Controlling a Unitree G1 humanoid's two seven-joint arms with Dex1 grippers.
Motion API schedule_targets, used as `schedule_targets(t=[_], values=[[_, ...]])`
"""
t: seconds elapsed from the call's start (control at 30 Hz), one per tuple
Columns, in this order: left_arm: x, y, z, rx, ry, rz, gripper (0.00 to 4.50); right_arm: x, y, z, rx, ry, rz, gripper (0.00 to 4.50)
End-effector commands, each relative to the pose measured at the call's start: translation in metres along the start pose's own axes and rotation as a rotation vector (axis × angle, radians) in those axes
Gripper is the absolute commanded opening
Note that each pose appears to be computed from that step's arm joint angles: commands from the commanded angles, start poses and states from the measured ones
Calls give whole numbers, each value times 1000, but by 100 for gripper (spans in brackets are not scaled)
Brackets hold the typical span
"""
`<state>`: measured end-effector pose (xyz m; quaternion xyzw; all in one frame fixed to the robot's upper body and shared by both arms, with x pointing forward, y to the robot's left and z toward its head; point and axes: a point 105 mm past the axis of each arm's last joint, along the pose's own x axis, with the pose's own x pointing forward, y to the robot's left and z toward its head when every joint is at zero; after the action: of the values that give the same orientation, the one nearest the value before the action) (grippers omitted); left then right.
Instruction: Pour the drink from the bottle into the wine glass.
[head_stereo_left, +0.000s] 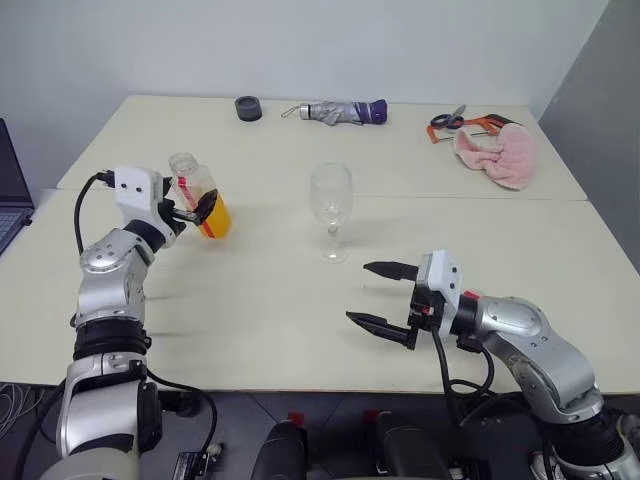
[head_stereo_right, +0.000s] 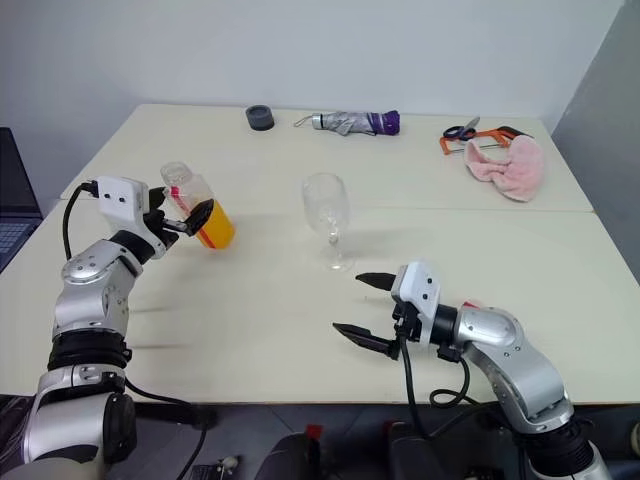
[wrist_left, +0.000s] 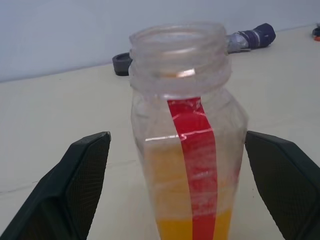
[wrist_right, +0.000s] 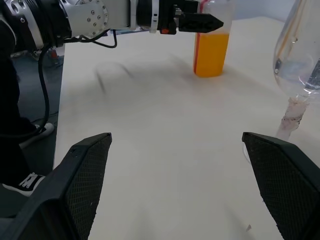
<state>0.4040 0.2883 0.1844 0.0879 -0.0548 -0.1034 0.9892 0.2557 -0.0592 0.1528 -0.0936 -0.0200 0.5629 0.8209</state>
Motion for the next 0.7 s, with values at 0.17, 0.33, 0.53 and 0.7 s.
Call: schedule_targets(t=[0.17, 0.33, 0.53, 0.7], values=[[9, 0, 10, 30, -30, -13, 386, 2, -3, 18, -48, -59, -11, 450], [10, -2, 5, 18, -19, -24, 229, 7, -5, 31, -63, -114, -29, 450], [11, -2, 5, 14, -23, -25, 169, 9, -6, 36, -76, -131, -30, 450], [18, -20, 24, 108, -71, -89, 169, 9, -9, 41, -81, -145, -48, 450]])
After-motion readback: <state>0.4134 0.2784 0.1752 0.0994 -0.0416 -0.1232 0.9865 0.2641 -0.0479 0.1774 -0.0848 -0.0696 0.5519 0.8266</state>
